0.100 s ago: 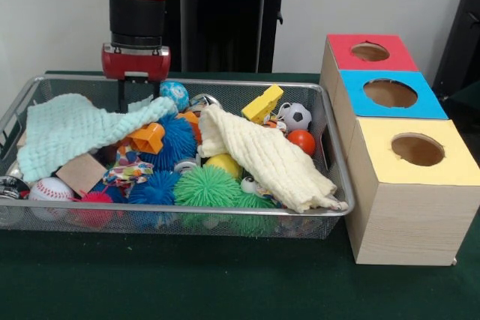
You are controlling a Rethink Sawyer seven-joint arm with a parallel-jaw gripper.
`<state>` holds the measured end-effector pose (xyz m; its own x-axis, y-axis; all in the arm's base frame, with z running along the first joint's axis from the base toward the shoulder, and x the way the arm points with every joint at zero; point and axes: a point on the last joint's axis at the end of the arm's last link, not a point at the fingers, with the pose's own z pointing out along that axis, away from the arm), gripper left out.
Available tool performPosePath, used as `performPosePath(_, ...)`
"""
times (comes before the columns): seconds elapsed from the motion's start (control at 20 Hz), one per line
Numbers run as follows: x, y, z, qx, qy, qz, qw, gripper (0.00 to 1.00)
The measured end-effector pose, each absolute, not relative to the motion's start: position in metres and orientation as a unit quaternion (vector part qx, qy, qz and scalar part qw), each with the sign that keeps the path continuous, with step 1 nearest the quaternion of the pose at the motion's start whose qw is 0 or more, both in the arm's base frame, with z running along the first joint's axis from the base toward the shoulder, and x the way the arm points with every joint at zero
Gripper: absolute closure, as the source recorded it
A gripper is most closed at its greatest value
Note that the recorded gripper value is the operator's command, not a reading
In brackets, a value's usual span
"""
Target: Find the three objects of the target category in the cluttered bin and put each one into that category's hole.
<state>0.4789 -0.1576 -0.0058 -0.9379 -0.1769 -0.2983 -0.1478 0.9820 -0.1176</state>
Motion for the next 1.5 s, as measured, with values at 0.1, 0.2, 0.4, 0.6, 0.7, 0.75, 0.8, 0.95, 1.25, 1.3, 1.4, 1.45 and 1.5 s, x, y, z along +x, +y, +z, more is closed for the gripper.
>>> performPosePath(0.1,0.479,-0.158,-0.006,-0.082,0.983,-0.046,0.159,1.00)
performPosePath(0.2,0.480,-0.158,-0.005,-0.083,0.982,-0.046,0.162,1.00)
performPosePath(0.4,0.482,-0.159,-0.003,-0.083,0.982,-0.048,0.164,1.00)
performPosePath(0.6,0.488,-0.164,0.014,-0.081,0.980,-0.058,0.175,1.00)
performPosePath(0.7,0.491,-0.166,0.024,-0.076,0.979,-0.062,0.177,1.00)
performPosePath(0.75,0.493,-0.167,0.031,-0.071,0.979,-0.065,0.178,1.00)
performPosePath(0.8,0.495,-0.169,0.040,-0.064,0.980,-0.068,0.177,1.00)
performPosePath(0.95,0.499,-0.174,0.063,-0.039,0.982,-0.075,0.170,1.00)
performPosePath(1.25,0.502,-0.179,0.101,-0.006,0.984,-0.089,0.154,1.00)
performPosePath(1.3,0.503,-0.179,0.106,-0.007,0.983,-0.093,0.157,0.00)
performPosePath(1.4,0.503,-0.179,0.107,-0.008,0.983,-0.093,0.157,0.00)
performPosePath(1.45,0.503,-0.179,0.107,-0.008,0.983,-0.093,0.157,0.00)
performPosePath(1.5,0.503,-0.179,0.107,-0.007,0.983,-0.093,0.157,0.00)
